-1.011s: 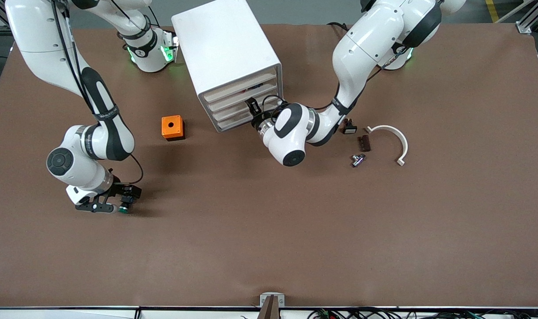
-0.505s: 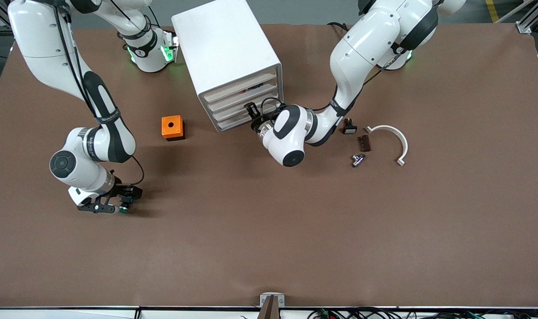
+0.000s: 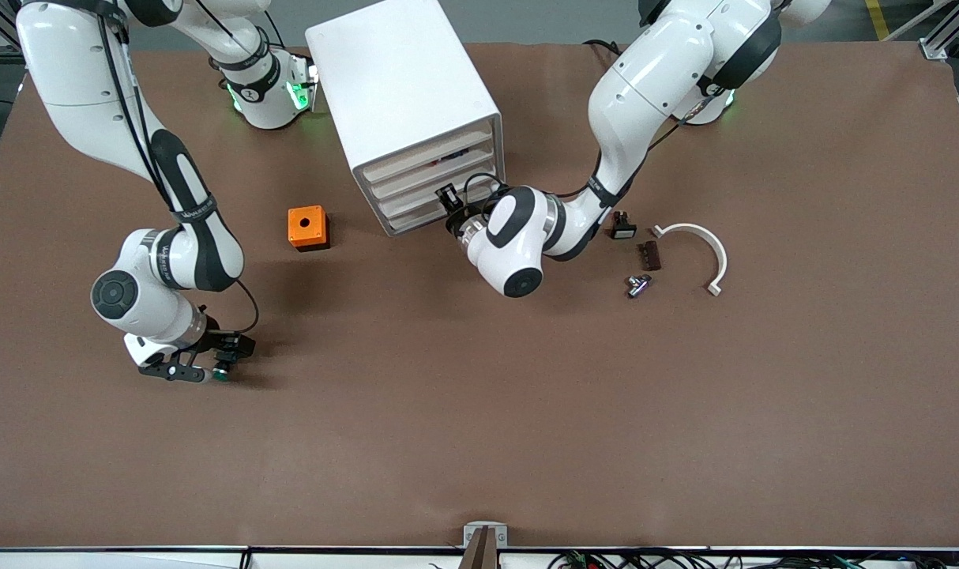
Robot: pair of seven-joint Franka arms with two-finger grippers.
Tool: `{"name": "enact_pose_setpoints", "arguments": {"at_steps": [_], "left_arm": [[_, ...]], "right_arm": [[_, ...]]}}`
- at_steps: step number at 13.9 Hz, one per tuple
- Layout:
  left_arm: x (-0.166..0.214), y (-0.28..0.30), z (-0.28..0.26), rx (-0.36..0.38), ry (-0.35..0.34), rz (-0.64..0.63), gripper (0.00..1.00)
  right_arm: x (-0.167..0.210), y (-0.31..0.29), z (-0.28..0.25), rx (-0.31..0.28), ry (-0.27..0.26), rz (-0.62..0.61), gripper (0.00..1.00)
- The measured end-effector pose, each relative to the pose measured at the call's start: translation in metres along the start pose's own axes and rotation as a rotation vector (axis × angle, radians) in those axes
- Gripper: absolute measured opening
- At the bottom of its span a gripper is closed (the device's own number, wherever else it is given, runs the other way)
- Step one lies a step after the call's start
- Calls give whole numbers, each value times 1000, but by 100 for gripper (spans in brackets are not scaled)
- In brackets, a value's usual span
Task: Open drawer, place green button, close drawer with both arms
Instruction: 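Grasp the green button with the right gripper while the left gripper pulls the drawer, then lift the green button and carry it over the open drawer with the right gripper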
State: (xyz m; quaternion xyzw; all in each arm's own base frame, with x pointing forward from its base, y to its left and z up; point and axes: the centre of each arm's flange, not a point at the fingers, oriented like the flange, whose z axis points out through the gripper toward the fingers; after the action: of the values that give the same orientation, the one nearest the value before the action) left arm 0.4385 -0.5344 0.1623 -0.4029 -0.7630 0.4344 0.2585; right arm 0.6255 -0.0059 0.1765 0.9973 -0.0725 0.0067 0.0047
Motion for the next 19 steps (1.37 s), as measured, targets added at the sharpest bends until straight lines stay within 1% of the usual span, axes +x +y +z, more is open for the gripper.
{"name": "enact_pose_setpoints", "arguments": {"at_steps": [4, 11, 12, 13, 15, 16, 17, 18, 19], "left_arm": [[0, 9, -23, -14, -32, -4, 13], [7, 41, -99, -49, -147, -2, 13], [9, 45, -107, -51, -159, 0, 13], [11, 48, -114, -52, -169, 1, 13], [12, 51, -120, -57, -180, 15, 13], [11, 51, -122, -62, -186, 27, 13], [9, 51, -126, -72, -200, 31, 18], [7, 50, -132, -81, -216, 36, 28], [5, 47, -138, -87, -229, 42, 38]], "right_arm": [[1, 0, 2, -1, -1, 2, 100], [4, 0, -1, 0, 6, 4, 100], [4, 0, -1, 0, 5, 4, 96], [4, 0, 0, 0, 4, 4, 96], [4, 0, 0, 0, 4, 4, 79], [4, 0, 0, 0, 4, 5, 66], [4, 0, 0, -1, 3, 6, 56], [4, 1, 0, -1, 3, 7, 44], [4, 1, 0, -1, 4, 9, 41]]}}
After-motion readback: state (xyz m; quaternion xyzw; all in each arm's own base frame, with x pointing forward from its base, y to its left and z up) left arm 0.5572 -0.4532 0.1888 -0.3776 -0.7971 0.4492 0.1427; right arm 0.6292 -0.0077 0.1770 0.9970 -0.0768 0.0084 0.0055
